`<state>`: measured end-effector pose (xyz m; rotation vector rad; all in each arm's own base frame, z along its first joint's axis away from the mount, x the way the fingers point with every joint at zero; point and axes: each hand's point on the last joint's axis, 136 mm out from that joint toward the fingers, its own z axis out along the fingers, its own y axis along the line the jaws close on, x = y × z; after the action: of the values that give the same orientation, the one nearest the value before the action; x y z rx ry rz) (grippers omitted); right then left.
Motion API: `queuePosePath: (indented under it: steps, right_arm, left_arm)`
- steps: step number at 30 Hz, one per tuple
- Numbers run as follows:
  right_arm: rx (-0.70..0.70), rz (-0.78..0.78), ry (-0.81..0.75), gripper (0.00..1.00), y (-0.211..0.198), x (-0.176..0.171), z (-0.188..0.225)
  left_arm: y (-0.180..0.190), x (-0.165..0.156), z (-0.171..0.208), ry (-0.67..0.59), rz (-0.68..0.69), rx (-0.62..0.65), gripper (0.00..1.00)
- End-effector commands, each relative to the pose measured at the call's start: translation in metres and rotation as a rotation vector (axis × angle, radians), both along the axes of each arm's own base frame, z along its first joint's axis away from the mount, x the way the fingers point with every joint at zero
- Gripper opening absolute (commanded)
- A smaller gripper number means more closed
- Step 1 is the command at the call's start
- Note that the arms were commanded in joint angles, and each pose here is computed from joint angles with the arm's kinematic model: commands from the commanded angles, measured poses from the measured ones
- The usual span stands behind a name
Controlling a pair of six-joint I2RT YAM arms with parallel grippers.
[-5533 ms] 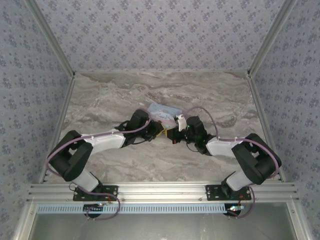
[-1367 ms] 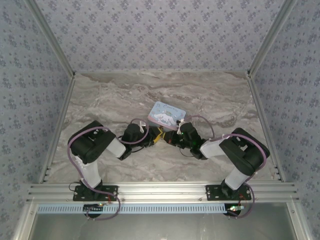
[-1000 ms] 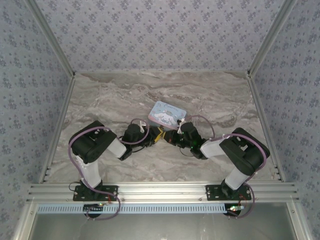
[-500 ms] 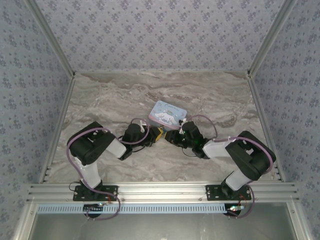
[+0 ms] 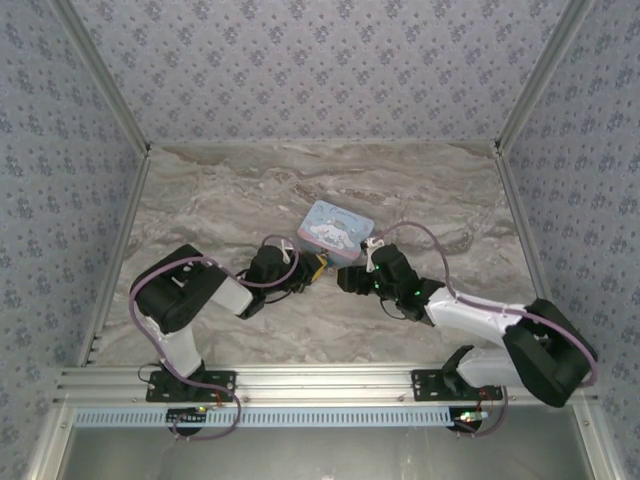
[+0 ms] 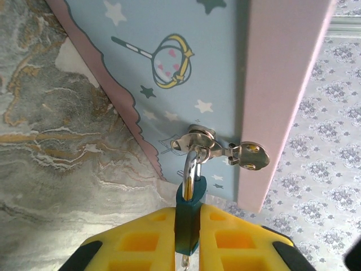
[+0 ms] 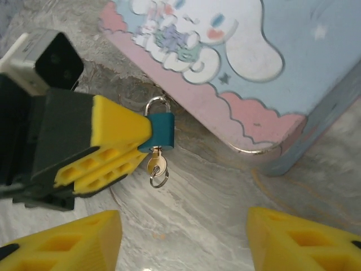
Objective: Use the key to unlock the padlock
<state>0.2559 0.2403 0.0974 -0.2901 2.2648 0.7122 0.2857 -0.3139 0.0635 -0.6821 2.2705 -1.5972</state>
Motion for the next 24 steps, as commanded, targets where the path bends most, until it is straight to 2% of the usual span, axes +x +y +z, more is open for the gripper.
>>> queuePosePath:
  steps: [1,4,6,10,12,17,24]
  right_arm:
    - [-0.177,0.063,-0.164,0.72,-0.014,0.001,0.016]
    - [-0.209,0.078,-0.274,0.85,-0.019,0.000,0.033]
    - [-0.210,0.079,-0.352,1.00,-0.021,-0.003,0.048]
    - [-0.164,0.072,-0.515,1.00,-0.028,-0.012,0.078]
    - [-0.191,0.095,-0.559,1.00,-0.030,-0.017,0.085]
    - [-0.360,0.188,-0.673,1.00,-0.027,-0.029,0.083]
    - [-0.631,0.326,-0.930,1.00,-0.015,-0.043,0.074]
  left_arm:
    - [-0.004,0.005,0.016,-0.051,-0.002,-0.003,0.14]
    - [-0.005,0.005,0.017,-0.052,-0.001,-0.003,0.13]
    - [-0.006,0.004,0.018,-0.053,-0.004,-0.005,0.12]
    - [-0.007,0.005,0.019,-0.053,-0.003,-0.004,0.11]
    - [-0.007,0.005,0.020,-0.053,-0.003,-0.002,0.11]
    - [-0.008,0.006,0.022,-0.054,-0.001,-0.002,0.11]
    - [-0.009,0.005,0.023,-0.053,0.004,-0.004,0.10]
